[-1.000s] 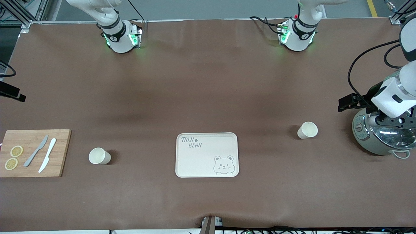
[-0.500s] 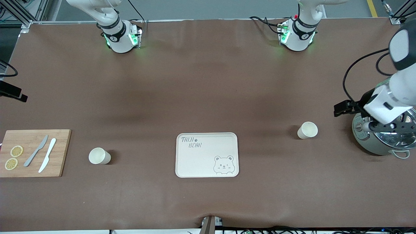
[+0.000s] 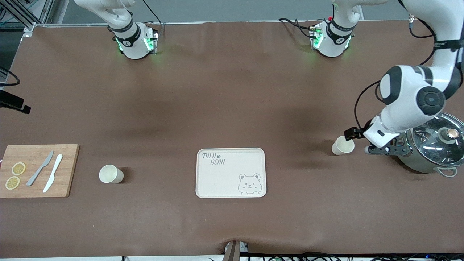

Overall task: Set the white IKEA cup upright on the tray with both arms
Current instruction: 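Reach down and grasp the white cup near the pot with the left gripper, then carry the cup to the tray while the right gripper reaches the other cup, then lower the cup onto the tray, open the left gripper while the right gripper grasps, then raise the left gripper away from the tray while the right gripper lifts the cup, then carry the second white cup toward the tray with the right gripper, then lower the cup upright onto the tray beside the first cup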

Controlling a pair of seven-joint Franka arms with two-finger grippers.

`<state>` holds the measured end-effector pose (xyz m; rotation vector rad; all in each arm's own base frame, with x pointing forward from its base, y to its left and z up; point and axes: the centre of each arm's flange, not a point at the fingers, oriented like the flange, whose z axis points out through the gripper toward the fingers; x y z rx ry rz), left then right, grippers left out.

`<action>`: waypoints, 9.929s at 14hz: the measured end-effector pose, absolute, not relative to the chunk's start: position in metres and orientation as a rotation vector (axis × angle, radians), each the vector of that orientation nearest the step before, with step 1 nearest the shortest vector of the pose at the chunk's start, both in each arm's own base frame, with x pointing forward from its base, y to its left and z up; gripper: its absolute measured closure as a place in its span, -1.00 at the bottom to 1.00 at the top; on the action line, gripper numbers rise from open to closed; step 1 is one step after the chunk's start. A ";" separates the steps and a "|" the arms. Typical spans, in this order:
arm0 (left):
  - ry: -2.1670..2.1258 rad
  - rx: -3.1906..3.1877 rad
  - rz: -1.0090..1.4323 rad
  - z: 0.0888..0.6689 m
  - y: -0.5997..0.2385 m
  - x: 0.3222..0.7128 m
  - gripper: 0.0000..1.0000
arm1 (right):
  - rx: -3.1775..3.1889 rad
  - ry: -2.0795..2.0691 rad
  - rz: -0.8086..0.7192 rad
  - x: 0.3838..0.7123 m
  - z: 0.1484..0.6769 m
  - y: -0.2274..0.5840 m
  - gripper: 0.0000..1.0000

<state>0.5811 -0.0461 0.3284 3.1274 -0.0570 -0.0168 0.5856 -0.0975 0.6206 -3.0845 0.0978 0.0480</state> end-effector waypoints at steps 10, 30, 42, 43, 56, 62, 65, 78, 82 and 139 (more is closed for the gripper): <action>-0.070 3.123 0.102 0.280 -0.013 0.571 -1.00 | -3.082 0.092 0.050 0.586 0.620 -0.096 -1.00; -0.079 3.113 0.090 0.208 -0.017 0.577 0.77 | -3.104 -0.086 0.037 0.601 0.613 -0.015 -1.00; 0.398 3.067 0.023 0.379 -0.216 0.673 0.90 | -3.089 0.036 0.058 0.677 0.469 -0.056 -1.00; 0.439 3.054 0.033 0.380 -0.240 0.672 0.90 | -3.074 0.043 0.066 0.681 0.458 -0.056 -1.00; 0.537 2.911 0.143 0.266 -0.449 0.621 0.90 | -3.106 0.022 0.063 0.715 0.336 -0.064 -1.00; 0.531 2.940 0.107 0.207 -0.454 0.614 0.90 | -3.087 0.054 0.028 0.722 0.305 -0.064 -1.00; 0.549 2.947 0.123 0.206 -0.447 0.620 0.59 | -3.089 0.061 -0.019 0.727 0.293 -0.063 -1.00; 0.547 3.006 0.135 0.391 -0.317 0.680 -1.00 | -3.092 -0.088 0.070 0.708 0.237 -0.064 -1.00; 0.323 3.082 0.140 0.433 -0.126 0.724 -1.00 | -3.091 -0.100 0.073 0.706 0.231 -0.058 -1.00; -0.318 3.170 -0.089 0.619 -0.027 0.565 -1.00 | -3.013 0.337 -0.110 0.681 0.291 0.352 0.94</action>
